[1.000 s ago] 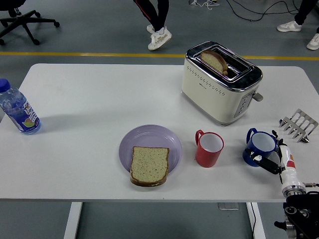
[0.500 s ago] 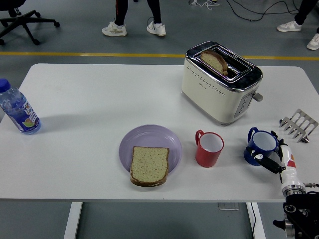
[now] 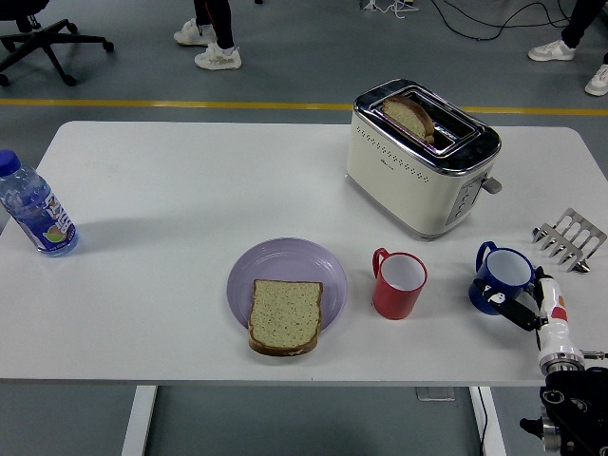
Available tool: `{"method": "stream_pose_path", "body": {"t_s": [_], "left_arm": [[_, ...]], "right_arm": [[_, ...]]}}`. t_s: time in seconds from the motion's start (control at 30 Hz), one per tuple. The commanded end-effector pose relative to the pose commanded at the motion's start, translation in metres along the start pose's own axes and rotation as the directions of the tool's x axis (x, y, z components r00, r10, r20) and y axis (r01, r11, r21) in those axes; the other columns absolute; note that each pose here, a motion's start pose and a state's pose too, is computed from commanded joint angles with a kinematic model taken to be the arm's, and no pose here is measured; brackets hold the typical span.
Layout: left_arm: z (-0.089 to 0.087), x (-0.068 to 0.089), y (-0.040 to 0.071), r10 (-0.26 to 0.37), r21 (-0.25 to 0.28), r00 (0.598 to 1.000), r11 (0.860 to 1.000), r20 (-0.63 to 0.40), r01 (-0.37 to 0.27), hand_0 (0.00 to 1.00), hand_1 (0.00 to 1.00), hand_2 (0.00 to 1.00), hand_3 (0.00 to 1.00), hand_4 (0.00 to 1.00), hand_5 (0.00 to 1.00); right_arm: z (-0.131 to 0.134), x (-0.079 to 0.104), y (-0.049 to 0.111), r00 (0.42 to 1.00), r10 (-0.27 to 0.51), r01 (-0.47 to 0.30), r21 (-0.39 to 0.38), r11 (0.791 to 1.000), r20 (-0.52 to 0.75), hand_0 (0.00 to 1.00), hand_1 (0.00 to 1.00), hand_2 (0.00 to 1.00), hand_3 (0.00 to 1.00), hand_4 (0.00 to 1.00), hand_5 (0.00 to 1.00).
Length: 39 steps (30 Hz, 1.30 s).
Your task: Pick up the cup,pour liquid into bread,place the cup on the desk
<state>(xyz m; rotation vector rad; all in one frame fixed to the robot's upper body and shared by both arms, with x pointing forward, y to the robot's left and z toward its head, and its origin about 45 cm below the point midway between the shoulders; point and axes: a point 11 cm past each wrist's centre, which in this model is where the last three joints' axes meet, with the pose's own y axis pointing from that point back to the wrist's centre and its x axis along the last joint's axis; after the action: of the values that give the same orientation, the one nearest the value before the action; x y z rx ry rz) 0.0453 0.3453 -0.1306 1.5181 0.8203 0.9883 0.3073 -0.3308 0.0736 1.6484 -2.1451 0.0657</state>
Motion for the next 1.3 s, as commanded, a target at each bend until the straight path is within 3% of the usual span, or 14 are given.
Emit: {"method": "stream_pose_path", "body": {"t_s": [0.03, 0.2, 0.23, 0.4, 0.43, 0.6, 0.63, 0.8, 0.83, 1.03, 1.07, 1.23, 1.27, 1.3], "left_arm": [[0.000, 0.000, 0.000, 0.000, 0.000, 1.000, 1.000, 0.000, 0.000, 0.673, 0.740, 0.748, 0.642, 0.404, 0.998], [-0.001, -0.001, 0.000, -0.002, 0.002, 1.000, 1.000, 0.002, 0.002, 0.673, 0.740, 0.748, 0.642, 0.404, 0.998], [-0.001, -0.001, 0.000, -0.002, 0.003, 1.000, 1.000, 0.002, 0.002, 0.674, 0.739, 0.748, 0.642, 0.403, 0.998], [-0.003, -0.002, 0.000, -0.004, 0.006, 1.000, 1.000, 0.003, 0.004, 0.674, 0.739, 0.748, 0.642, 0.403, 0.998], [-0.003, -0.003, 0.000, -0.005, 0.007, 1.000, 1.000, 0.004, 0.005, 0.673, 0.740, 0.748, 0.642, 0.404, 0.998], [-0.005, -0.004, -0.001, -0.007, 0.009, 1.000, 1.000, 0.007, 0.007, 0.673, 0.740, 0.748, 0.642, 0.404, 0.998], [-0.005, -0.004, -0.001, -0.007, 0.009, 1.000, 1.000, 0.007, 0.007, 0.673, 0.739, 0.748, 0.642, 0.404, 0.998], [-0.005, -0.004, -0.001, -0.008, 0.009, 1.000, 1.000, 0.006, 0.008, 0.673, 0.739, 0.748, 0.642, 0.404, 0.998], [-0.005, -0.004, -0.001, -0.008, 0.008, 1.000, 1.000, 0.005, 0.008, 0.673, 0.740, 0.748, 0.642, 0.405, 0.998], [-0.005, -0.004, -0.001, -0.007, 0.006, 1.000, 1.000, 0.002, 0.007, 0.673, 0.740, 0.748, 0.642, 0.405, 0.998], [-0.004, -0.004, -0.001, -0.007, 0.005, 1.000, 1.000, 0.002, 0.007, 0.674, 0.740, 0.748, 0.642, 0.404, 0.998], [-0.003, -0.003, 0.000, -0.005, 0.003, 1.000, 1.000, 0.001, 0.005, 0.674, 0.740, 0.748, 0.642, 0.404, 0.998], [-0.003, -0.002, 0.000, -0.005, 0.002, 1.000, 1.000, 0.001, 0.005, 0.673, 0.740, 0.748, 0.642, 0.405, 0.998], [-0.002, -0.002, 0.000, -0.004, 0.001, 1.000, 1.000, 0.001, 0.004, 0.673, 0.740, 0.748, 0.642, 0.405, 0.998]], "right_arm": [[0.001, 0.000, 0.000, 1.000, 0.000, 0.000, -0.003, 1.000, 0.001, 0.594, 0.552, 0.599, 0.721, 0.902, 0.159], [0.002, 0.001, 0.001, 1.000, 0.008, -0.008, -0.006, 1.000, 0.004, 0.594, 0.552, 0.599, 0.721, 0.902, 0.159], [0.003, 0.001, 0.001, 1.000, 0.012, -0.011, -0.006, 1.000, 0.005, 0.535, 0.517, 0.562, 0.689, 0.899, 0.163], [0.002, 0.003, 0.002, 1.000, 0.021, -0.021, 0.000, 1.000, 0.008, 0.535, 0.517, 0.562, 0.689, 0.899, 0.163], [0.002, 0.003, 0.002, 1.000, 0.025, -0.025, 0.002, 1.000, 0.010, 0.481, 0.486, 0.544, 0.678, 0.907, 0.174], [0.000, 0.007, 0.003, 0.999, 0.040, -0.040, 0.014, 0.999, 0.018, 0.481, 0.486, 0.544, 0.678, 0.907, 0.174], [0.000, 0.008, 0.003, 0.999, 0.043, -0.043, 0.017, 0.999, 0.018, 0.433, 0.457, 0.520, 0.663, 0.915, 0.185], [-0.007, 0.016, 0.003, 0.997, 0.065, -0.066, 0.033, 0.997, 0.035, 0.433, 0.457, 0.520, 0.663, 0.915, 0.185], [-0.009, 0.018, 0.003, 0.997, 0.071, -0.072, 0.039, 0.997, 0.038, 0.387, 0.420, 0.512, 0.641, 0.904, 0.172], [-0.028, 0.029, 0.001, 0.996, 0.084, -0.086, 0.087, 0.993, 0.031, 0.387, 0.420, 0.512, 0.641, 0.904, 0.172], [-0.030, 0.030, 0.001, 0.996, 0.085, -0.087, 0.091, 0.992, 0.029, 0.296, 0.312, 0.489, 0.561, 0.897, 0.163], [-0.053, 0.042, 0.000, 0.996, 0.083, -0.085, 0.134, 0.987, 0.018, 0.296, 0.312, 0.489, 0.561, 0.897, 0.163], [-0.058, 0.043, 0.000, 0.997, 0.081, -0.083, 0.142, 0.986, 0.018, 0.233, 0.217, 0.455, 0.538, 0.884, 0.147], [-0.065, 0.047, 0.001, 0.997, 0.076, -0.077, 0.151, 0.986, 0.012, 0.233, 0.217, 0.455, 0.538, 0.884, 0.147]]}}
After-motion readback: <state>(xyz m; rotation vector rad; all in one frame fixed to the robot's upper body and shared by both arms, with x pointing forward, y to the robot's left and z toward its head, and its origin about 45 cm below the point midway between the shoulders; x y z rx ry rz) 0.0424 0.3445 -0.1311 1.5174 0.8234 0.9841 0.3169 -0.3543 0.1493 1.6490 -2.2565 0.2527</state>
